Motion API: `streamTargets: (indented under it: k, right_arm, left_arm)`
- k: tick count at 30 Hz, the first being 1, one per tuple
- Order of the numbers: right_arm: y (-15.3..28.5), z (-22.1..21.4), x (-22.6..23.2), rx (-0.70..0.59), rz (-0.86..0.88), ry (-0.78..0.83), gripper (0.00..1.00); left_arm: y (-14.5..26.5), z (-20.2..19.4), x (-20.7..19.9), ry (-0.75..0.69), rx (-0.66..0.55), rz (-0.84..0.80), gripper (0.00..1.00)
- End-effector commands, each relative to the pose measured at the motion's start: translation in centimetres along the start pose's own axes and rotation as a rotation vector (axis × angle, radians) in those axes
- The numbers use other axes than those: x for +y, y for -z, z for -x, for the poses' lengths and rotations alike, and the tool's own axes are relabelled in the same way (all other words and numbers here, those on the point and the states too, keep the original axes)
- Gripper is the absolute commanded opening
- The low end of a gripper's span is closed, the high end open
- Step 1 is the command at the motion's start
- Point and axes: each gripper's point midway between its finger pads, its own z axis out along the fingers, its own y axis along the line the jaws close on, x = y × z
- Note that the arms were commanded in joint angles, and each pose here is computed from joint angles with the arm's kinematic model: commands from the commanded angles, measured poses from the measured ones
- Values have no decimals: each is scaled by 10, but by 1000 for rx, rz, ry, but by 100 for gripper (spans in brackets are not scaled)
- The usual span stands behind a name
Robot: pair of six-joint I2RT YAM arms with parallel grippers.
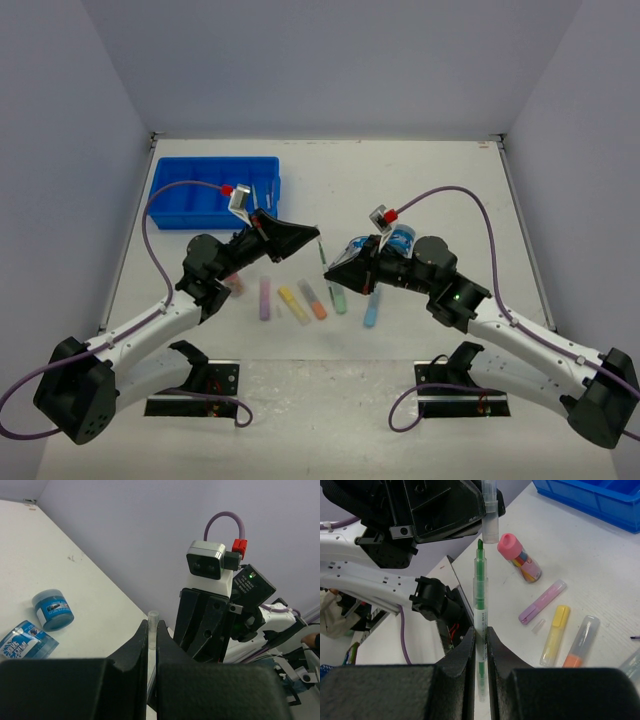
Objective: Sort the stationery into containers
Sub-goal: Close the pen cap on the pen.
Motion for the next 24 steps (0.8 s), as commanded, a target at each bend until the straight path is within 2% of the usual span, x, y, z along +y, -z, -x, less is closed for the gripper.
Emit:
streamTargets:
  k: [1,24]
  right_arm:
    - [-1,26,12,-63,7,46,0]
    - [-4,14,9,-25,9,41,0]
  left_arm:
    - [1,8,-13,-47,-22,-57,0]
    - [-3,34,-22,-121,-93,-31,0]
